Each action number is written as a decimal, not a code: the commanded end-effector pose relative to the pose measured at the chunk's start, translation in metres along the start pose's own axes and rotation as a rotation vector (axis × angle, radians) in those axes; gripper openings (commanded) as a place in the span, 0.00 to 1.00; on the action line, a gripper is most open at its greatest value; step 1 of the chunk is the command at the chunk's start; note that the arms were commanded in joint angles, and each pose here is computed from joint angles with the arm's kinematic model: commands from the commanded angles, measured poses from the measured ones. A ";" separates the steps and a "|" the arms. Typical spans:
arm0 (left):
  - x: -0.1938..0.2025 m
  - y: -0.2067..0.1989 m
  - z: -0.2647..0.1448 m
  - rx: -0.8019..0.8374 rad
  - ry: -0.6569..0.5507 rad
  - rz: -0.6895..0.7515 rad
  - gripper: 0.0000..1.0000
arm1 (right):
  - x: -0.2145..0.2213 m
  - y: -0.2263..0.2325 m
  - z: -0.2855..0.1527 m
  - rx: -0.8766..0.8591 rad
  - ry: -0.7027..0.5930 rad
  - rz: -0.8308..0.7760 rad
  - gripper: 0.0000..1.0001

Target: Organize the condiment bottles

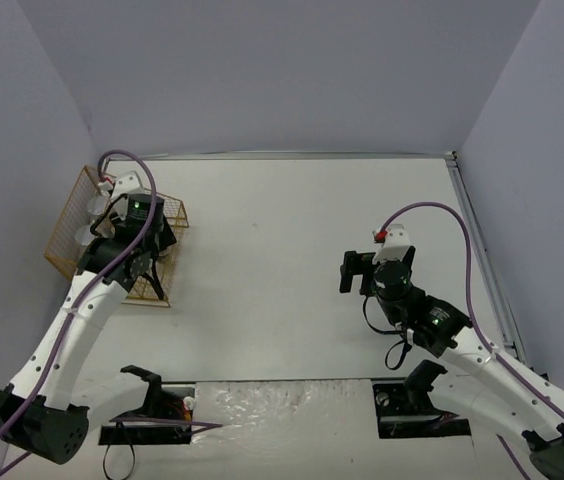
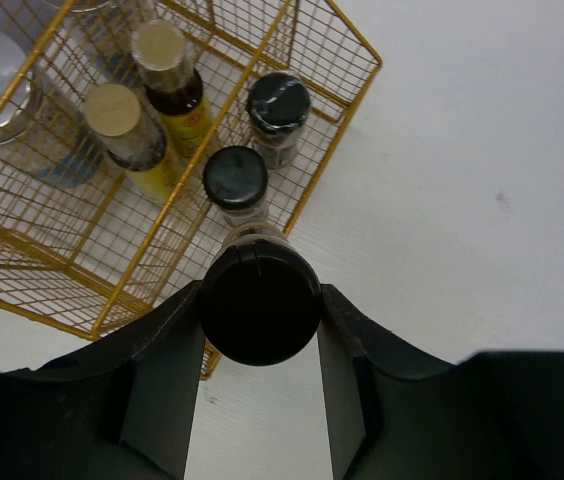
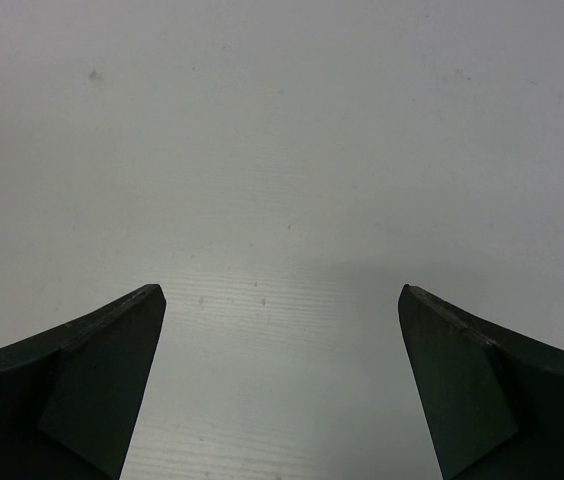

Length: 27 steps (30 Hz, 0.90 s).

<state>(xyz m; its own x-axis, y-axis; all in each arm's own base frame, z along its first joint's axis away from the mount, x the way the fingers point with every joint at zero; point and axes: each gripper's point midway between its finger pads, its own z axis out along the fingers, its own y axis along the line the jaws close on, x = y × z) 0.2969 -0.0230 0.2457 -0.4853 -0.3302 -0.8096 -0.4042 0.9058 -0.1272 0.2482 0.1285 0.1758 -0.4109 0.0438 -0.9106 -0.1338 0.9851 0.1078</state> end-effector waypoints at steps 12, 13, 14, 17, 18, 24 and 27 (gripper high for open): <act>0.035 0.025 0.049 -0.073 0.078 -0.051 0.08 | -0.016 -0.001 -0.003 0.002 -0.066 0.031 1.00; 0.039 0.026 0.051 -0.076 0.083 -0.053 0.09 | -0.016 -0.001 -0.002 0.003 -0.065 0.030 1.00; 0.042 0.026 0.053 -0.079 0.088 -0.055 0.11 | -0.016 -0.001 -0.002 0.003 -0.064 0.030 1.00; 0.051 0.028 0.059 -0.091 0.103 -0.058 0.17 | -0.015 -0.002 -0.001 0.006 -0.061 0.027 1.00; 0.052 0.029 0.059 -0.095 0.105 -0.059 0.19 | -0.014 -0.002 -0.001 0.006 -0.059 0.027 1.00; 0.061 0.034 0.063 -0.112 0.128 -0.068 0.34 | -0.013 -0.002 0.000 0.009 -0.057 0.025 1.00; 0.064 0.035 0.062 -0.112 0.140 -0.067 0.45 | -0.014 -0.003 -0.001 0.010 -0.062 0.030 1.00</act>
<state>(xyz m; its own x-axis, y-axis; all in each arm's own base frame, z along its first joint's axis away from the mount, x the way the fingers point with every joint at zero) 0.2869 0.0039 0.1381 -0.6164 -0.3974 -0.6798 -0.5036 0.8626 -0.0476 0.2466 0.1271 0.1799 -0.3972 0.0563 -0.9160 -0.1355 0.9836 0.1192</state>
